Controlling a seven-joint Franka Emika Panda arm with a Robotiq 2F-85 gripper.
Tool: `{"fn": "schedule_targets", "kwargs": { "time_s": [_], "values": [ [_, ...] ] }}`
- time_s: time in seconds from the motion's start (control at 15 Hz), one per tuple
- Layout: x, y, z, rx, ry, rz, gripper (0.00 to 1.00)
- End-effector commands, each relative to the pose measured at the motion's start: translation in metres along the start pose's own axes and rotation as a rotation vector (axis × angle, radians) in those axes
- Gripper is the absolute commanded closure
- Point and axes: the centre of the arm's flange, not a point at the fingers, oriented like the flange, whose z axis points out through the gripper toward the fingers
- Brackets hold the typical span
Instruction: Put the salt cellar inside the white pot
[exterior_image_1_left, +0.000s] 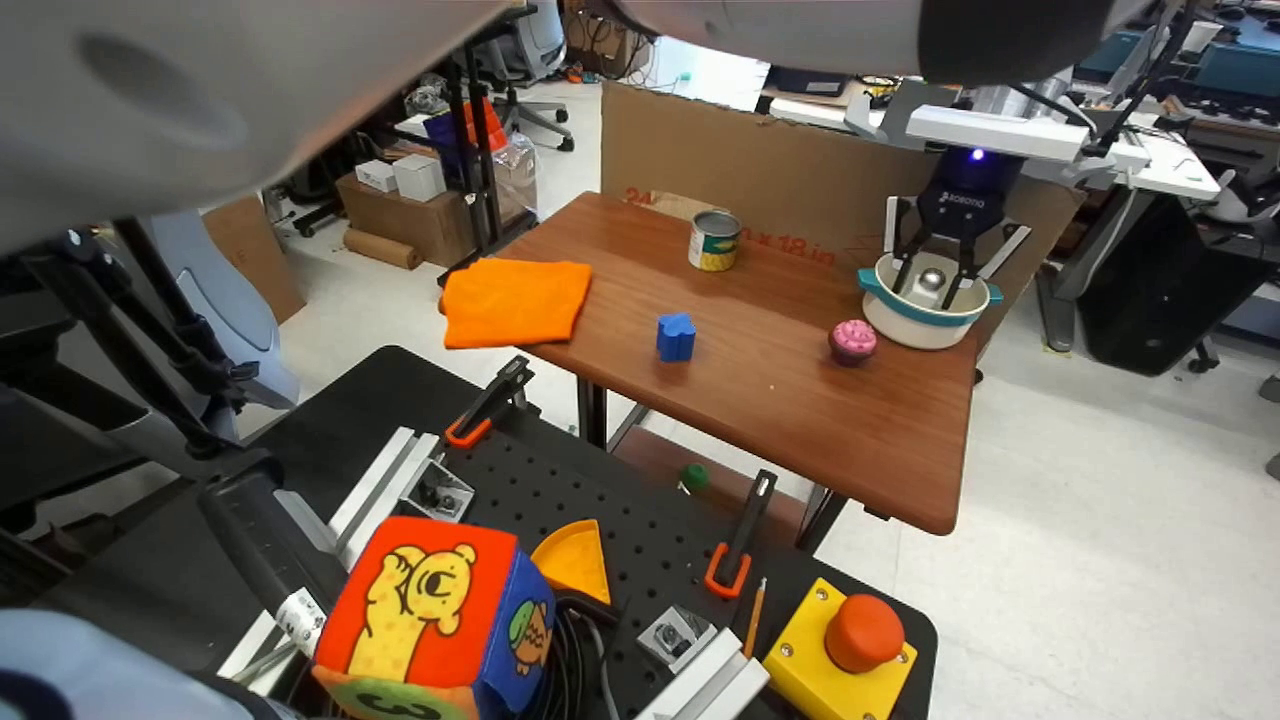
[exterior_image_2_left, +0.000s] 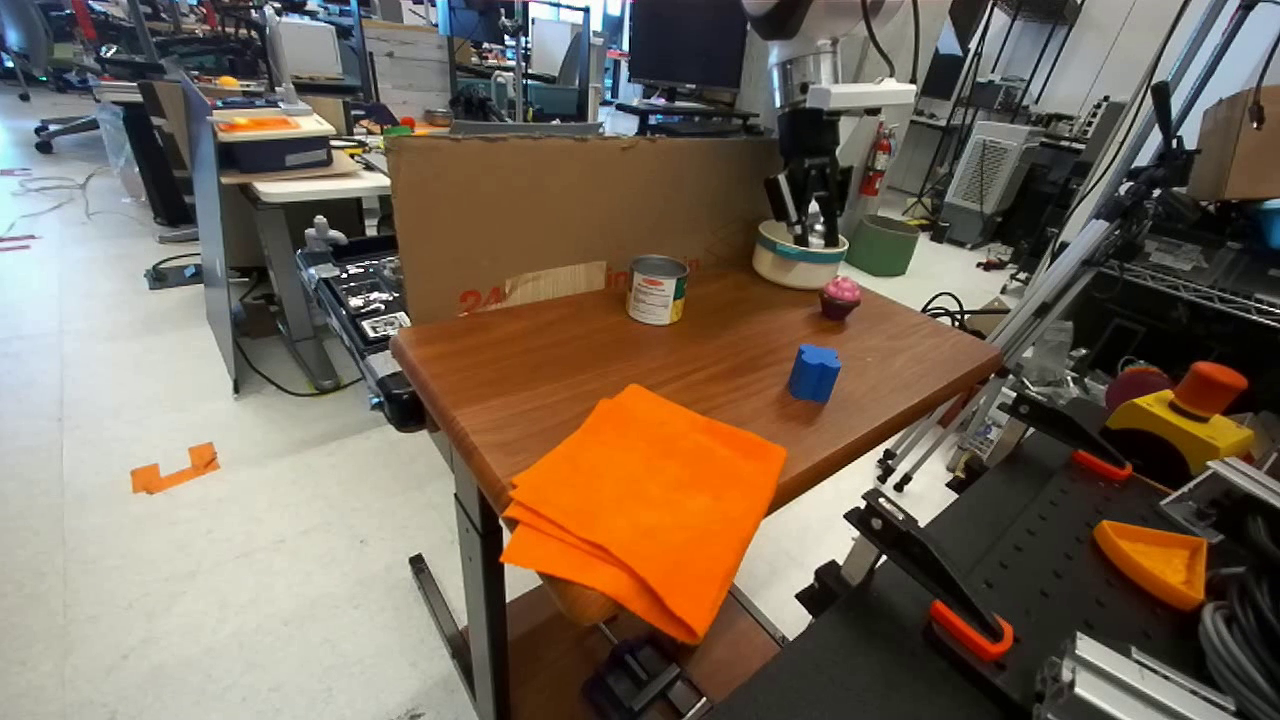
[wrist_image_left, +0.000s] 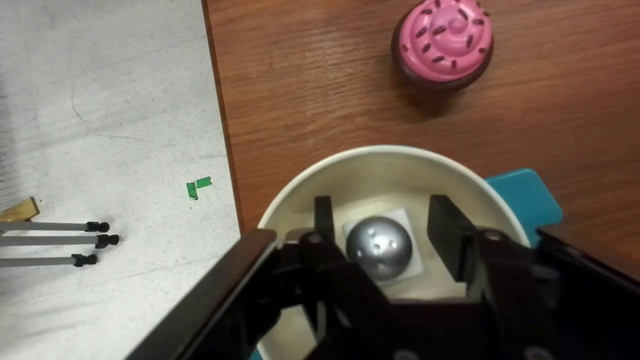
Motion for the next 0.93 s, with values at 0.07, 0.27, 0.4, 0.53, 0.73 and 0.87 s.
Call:
{"fn": "schedule_targets", "kwargs": {
  "time_s": [0.07,0.27,0.4,0.53,0.73,0.87],
  "values": [
    [0.025,-0.001,-0.024,-0.01,0.018,0.016,0.07],
    [-0.006,-0.01,-0.043,0.006,0.071,0.002,0.0],
    [-0.038,-0.018,-0.058,0.01,0.116,-0.016,0.0],
    [-0.075,-0.023,-0.073,0.054,0.183,-0.011,0.0],
    [-0.015,-0.022,-0.097,0.053,0.173,-0.008,0.0],
    [-0.021,-0.022,-0.105,0.066,0.173,-0.005,0.0]
  ]
}}
